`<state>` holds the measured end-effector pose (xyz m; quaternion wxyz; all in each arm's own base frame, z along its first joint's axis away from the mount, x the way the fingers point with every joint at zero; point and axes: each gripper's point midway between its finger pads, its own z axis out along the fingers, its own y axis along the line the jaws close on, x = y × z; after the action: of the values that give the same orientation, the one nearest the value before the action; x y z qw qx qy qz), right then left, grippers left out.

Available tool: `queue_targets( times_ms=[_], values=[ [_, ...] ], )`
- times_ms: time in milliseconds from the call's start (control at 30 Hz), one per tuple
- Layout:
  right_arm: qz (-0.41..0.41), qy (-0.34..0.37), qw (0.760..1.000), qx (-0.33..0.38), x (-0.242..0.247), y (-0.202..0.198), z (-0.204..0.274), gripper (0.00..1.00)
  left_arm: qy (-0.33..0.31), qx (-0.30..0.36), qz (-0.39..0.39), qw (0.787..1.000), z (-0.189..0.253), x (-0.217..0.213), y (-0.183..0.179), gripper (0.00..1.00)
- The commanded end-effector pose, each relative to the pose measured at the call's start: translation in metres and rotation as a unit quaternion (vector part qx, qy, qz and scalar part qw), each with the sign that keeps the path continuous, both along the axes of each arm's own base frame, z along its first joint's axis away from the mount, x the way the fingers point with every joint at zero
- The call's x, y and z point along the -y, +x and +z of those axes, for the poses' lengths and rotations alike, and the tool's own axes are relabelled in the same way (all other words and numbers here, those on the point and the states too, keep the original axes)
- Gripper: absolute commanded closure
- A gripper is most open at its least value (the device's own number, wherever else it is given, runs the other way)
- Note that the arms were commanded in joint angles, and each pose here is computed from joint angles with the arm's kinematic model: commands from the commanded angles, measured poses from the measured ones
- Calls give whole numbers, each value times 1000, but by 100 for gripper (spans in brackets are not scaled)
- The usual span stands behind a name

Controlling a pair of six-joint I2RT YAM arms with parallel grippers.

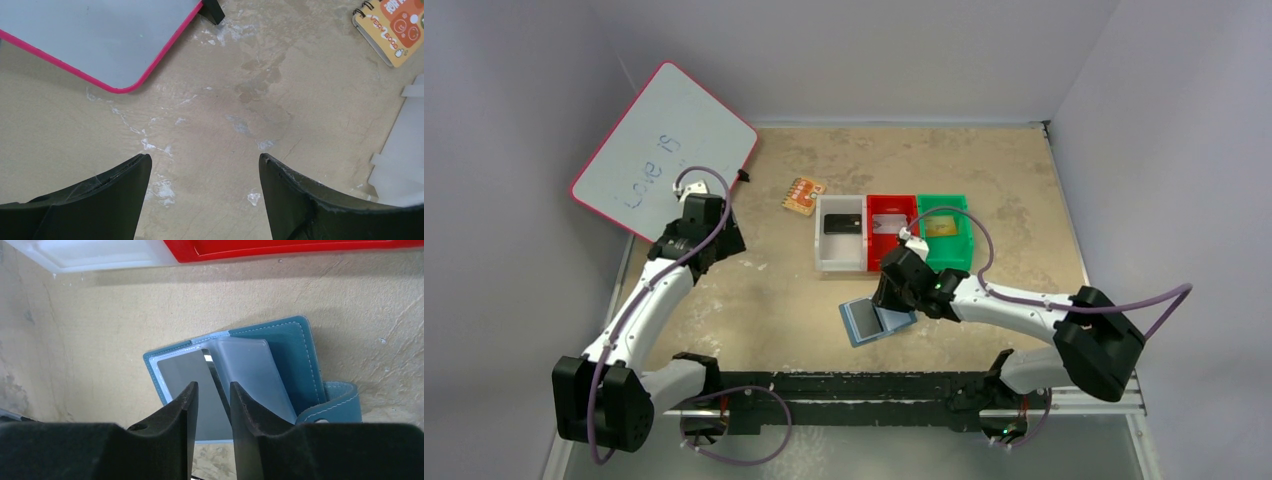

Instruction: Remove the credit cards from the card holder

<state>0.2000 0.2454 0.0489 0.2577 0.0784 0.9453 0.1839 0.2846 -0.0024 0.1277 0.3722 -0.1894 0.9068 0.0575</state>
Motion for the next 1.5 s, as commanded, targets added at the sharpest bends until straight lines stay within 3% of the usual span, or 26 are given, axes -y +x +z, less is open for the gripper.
queue_targets(
  times_ms=[0,100,200,267,400,500,667,1133,1467],
  values=[
    [20,12,1000,13,-4,1,2,66,-31,22,-37,999,10,16,11,22],
    [34,8,999,8,-5,-2,-3,66,-86,27,-67,994,6,38,8,22],
    [50,22,999,2,-9,-8,-4,65,-206,32,-97,973,1,82,2,25],
    [53,31,998,3,-8,-11,-5,63,-249,39,-119,960,2,114,-3,26],
    [57,52,997,8,-7,-16,-6,62,-249,22,-179,952,-5,178,-27,27],
    [52,56,997,3,-2,-19,-12,62,-238,2,-190,952,-18,196,-41,30],
    [64,95,993,-7,-9,-25,-16,64,-275,1,-209,939,-22,227,-57,35],
    [13,185,982,-33,-11,-39,-12,72,-266,-12,-243,933,-30,273,-82,44],
    [-27,248,968,0,-2,-38,7,65,-262,-14,-260,929,-29,295,-91,53]
  ],
)
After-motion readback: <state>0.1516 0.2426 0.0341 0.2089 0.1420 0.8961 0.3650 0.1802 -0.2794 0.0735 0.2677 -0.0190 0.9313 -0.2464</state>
